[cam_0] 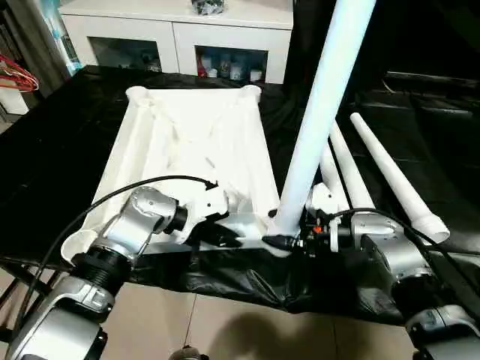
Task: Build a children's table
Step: Rotate leg to tighten
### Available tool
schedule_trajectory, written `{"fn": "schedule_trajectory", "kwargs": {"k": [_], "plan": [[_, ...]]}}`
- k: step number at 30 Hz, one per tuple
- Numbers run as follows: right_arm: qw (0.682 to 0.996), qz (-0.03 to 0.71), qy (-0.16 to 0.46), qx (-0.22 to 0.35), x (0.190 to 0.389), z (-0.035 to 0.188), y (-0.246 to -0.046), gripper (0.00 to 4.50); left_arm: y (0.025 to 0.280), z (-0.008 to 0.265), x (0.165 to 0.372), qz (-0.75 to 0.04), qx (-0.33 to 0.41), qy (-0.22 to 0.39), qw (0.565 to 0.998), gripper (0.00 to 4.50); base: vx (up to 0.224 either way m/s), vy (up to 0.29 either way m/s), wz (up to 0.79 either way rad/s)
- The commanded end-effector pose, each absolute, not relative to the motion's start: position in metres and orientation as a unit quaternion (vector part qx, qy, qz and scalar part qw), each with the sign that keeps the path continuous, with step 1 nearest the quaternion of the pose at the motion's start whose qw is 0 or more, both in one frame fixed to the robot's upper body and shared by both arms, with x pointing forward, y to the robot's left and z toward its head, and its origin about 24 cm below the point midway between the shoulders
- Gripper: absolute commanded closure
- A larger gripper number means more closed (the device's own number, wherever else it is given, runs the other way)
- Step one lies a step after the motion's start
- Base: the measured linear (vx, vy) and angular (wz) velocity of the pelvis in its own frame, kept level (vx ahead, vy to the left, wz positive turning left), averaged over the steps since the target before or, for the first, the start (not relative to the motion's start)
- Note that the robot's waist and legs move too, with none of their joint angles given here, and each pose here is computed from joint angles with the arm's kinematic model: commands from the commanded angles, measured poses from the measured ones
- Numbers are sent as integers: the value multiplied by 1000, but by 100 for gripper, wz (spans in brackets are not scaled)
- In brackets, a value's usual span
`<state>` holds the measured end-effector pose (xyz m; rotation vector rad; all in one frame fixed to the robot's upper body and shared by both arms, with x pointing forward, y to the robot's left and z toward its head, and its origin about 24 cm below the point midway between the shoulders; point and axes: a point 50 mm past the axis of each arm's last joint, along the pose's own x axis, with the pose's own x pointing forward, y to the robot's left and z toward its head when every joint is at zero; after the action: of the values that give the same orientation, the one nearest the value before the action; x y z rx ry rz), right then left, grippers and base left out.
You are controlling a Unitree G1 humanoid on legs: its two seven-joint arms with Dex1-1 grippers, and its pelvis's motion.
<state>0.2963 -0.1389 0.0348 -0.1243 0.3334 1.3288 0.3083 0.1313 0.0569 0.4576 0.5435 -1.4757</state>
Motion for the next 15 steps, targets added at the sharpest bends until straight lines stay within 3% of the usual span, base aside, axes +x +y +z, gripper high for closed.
{"fn": "schedule_trajectory", "kwargs": {"k": [1, 3, 4, 5, 6, 9, 15], "plan": [[747, 639, 175, -48, 288, 26, -129, 168, 121, 65, 312, -667, 217, 224, 677, 450, 0, 0, 0], [781, 600, 169, -32, 293, 22, -124, 170, 118, 66, 319, -640, 209, 210, 709, 450, 0, 0, 0], [781, 600, 169, -32, 293, 22, -124, 171, 118, 66, 319, -640, 209, 210, 709, 450, 0, 0, 0], [833, 524, 175, -24, 305, 15, -118, 171, 109, 69, 330, -591, 192, 186, 761, 450, 0, 0, 0], [835, 520, 176, -24, 306, 15, -118, 171, 109, 69, 331, -589, 192, 185, 763, 450, 0, 0, 0], [891, 411, 190, -31, 320, 6, -111, 172, 97, 69, 341, -525, 188, 179, 811, 450, 0, 0, 0], [935, 284, 210, 16, 331, -1, -90, 173, 68, 71, 343, -473, 173, 165, 848, 450, 0, 0, 0]]}}
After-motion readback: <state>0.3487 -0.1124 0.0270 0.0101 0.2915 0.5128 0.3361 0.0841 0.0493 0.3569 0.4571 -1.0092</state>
